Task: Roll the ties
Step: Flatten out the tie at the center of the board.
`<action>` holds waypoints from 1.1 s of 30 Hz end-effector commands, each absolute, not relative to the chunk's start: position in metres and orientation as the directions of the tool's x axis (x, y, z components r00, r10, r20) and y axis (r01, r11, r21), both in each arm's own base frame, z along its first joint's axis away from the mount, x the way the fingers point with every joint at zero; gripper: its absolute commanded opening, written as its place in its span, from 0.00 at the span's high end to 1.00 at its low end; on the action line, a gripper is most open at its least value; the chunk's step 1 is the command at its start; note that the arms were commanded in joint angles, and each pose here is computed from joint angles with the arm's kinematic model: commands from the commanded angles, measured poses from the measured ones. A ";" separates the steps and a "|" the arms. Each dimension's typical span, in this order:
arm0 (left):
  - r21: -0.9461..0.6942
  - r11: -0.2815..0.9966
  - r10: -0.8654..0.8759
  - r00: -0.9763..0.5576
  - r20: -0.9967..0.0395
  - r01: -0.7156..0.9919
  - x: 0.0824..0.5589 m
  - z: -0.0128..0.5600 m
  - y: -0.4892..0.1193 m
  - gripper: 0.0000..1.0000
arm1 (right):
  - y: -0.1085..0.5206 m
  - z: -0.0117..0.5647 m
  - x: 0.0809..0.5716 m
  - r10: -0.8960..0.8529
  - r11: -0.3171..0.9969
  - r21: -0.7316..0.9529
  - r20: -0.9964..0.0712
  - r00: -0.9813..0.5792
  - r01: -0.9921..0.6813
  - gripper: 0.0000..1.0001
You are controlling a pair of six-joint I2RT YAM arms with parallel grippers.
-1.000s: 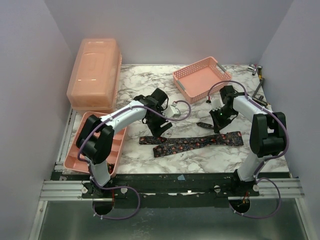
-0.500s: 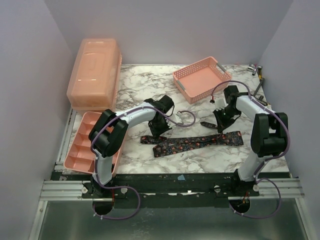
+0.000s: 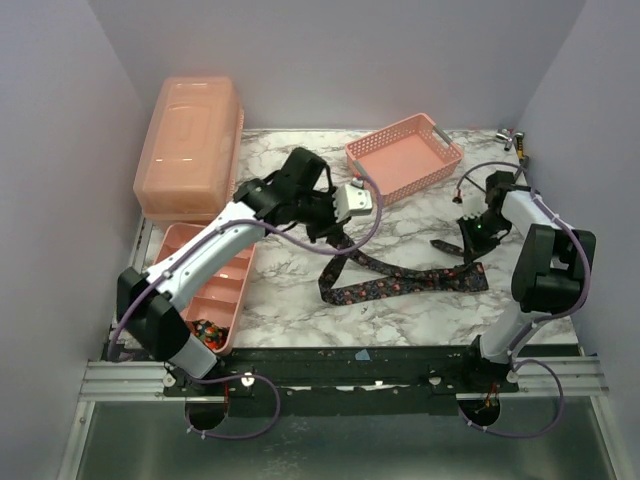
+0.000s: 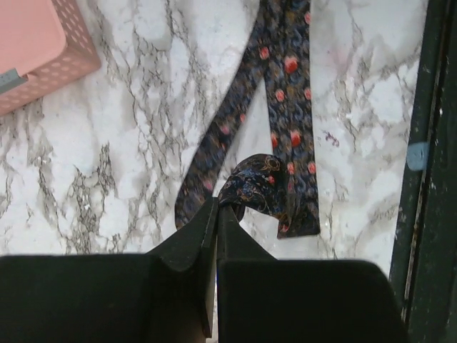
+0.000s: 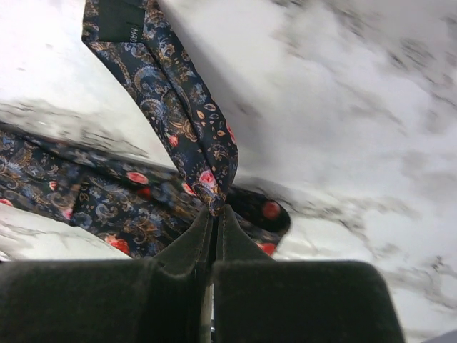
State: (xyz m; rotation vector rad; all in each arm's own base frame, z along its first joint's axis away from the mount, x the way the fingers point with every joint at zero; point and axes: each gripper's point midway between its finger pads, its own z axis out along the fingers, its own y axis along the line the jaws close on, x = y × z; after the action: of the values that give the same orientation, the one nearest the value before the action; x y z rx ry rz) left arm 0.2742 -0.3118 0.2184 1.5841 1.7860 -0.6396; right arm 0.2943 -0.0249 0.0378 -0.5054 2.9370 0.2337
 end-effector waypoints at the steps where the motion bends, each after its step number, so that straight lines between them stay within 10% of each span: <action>1: 0.076 -0.047 0.681 0.088 -0.727 0.996 0.240 0.190 -0.273 1.00 | -0.059 0.063 0.288 -0.320 0.936 0.085 -0.195 -0.927 -0.341 0.99; 11: 0.286 -0.311 0.812 0.410 -0.415 0.906 0.214 0.089 -0.163 1.00 | -0.040 0.063 0.257 -0.307 0.911 0.227 -0.182 -0.934 -0.344 0.84; 14: 0.328 -0.337 0.834 0.442 -0.331 0.883 0.221 0.077 -0.149 0.84 | -0.045 0.064 0.257 -0.315 0.915 0.203 -0.177 -0.932 -0.348 0.80; 19: 0.321 -0.162 0.912 0.266 -0.312 0.933 0.253 0.089 -0.143 0.60 | -0.059 0.073 0.266 -0.316 0.926 0.154 -0.183 -0.931 -0.345 0.78; 21: 0.255 -0.071 0.910 0.168 -0.380 0.964 0.257 0.109 -0.154 0.31 | -0.063 0.077 0.269 -0.314 0.927 0.150 -0.183 -0.931 -0.343 0.73; 26: 0.054 0.064 0.878 -0.031 -0.478 0.996 0.242 0.130 -0.182 0.25 | -0.061 0.090 0.261 -0.318 0.921 0.175 -0.176 -0.932 -0.347 0.48; 33: -0.066 0.147 0.900 -0.161 -0.405 0.987 0.218 0.094 -0.206 0.24 | -0.035 0.101 0.220 -0.358 0.872 0.297 -0.158 -0.920 -0.390 0.45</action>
State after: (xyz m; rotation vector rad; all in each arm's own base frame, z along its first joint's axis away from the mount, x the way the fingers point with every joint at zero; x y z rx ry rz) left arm 0.2547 -0.1981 0.1290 1.8629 1.9288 -0.3613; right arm 0.2540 -0.0536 0.0913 -0.5372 2.9313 0.3534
